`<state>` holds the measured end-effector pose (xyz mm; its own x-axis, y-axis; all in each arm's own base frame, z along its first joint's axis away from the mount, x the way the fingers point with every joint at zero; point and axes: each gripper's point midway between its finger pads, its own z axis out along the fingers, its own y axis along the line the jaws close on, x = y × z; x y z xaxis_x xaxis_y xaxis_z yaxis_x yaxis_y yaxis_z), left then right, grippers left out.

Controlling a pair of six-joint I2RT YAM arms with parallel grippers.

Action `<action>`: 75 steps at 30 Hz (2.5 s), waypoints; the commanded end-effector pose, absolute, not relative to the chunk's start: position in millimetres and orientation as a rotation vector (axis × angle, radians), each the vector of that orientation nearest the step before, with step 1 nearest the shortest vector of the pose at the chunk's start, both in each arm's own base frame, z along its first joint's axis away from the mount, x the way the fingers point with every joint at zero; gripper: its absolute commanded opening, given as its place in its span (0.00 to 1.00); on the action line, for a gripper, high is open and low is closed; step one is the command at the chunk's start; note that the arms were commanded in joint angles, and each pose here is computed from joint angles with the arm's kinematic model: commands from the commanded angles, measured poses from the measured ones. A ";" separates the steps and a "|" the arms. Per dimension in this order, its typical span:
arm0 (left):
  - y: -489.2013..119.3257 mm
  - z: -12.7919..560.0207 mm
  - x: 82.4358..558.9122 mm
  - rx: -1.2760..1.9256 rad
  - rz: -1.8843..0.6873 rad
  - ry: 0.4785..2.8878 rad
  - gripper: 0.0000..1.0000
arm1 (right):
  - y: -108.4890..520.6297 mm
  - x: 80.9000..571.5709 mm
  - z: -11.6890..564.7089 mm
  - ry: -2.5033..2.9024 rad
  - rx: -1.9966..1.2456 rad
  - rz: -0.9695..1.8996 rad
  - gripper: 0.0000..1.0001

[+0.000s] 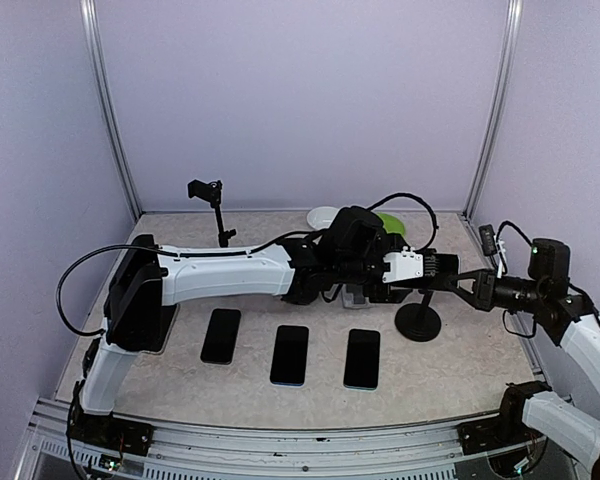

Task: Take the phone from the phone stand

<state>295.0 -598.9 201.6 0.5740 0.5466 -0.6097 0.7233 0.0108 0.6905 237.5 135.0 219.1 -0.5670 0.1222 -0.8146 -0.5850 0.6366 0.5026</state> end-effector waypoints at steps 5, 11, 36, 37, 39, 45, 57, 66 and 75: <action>-603.0 205.2 291.2 1.655 -0.253 1.070 0.63 | 143.9 227.9 235.7 1.854 -0.428 1.072 0.00; -602.4 211.9 292.0 1.591 -0.294 1.125 0.53 | 138.8 230.2 235.5 1.818 -0.368 1.044 0.51; -614.2 225.3 262.9 1.478 -0.532 1.232 0.41 | 140.5 233.9 197.4 1.756 -0.292 1.024 0.61; -614.3 224.8 262.4 1.480 -0.531 1.233 0.40 | 142.1 234.7 197.5 1.753 -0.298 1.022 0.59; -614.6 224.8 262.2 1.479 -0.533 1.235 0.40 | 145.9 236.8 197.3 1.753 -0.307 1.026 0.57; -616.5 226.0 259.0 1.471 -0.539 1.240 0.39 | 160.2 240.6 196.1 1.757 -0.333 1.045 0.48; -608.2 229.7 266.1 1.434 -0.516 1.260 0.36 | 142.0 243.0 173.6 1.831 -0.175 0.927 0.61; -597.4 251.4 271.2 1.446 -0.421 1.161 0.36 | 122.4 246.4 143.2 1.987 0.001 0.835 0.67; -590.9 273.1 277.7 1.433 -0.303 1.090 0.36 | 136.4 236.7 137.1 1.975 -0.086 0.924 0.78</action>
<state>278.0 -600.3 201.5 0.4341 0.4964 -0.7518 0.8213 0.1249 0.5567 241.6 141.6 176.2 -0.4875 0.3156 -0.8141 -0.4783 0.6835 0.5513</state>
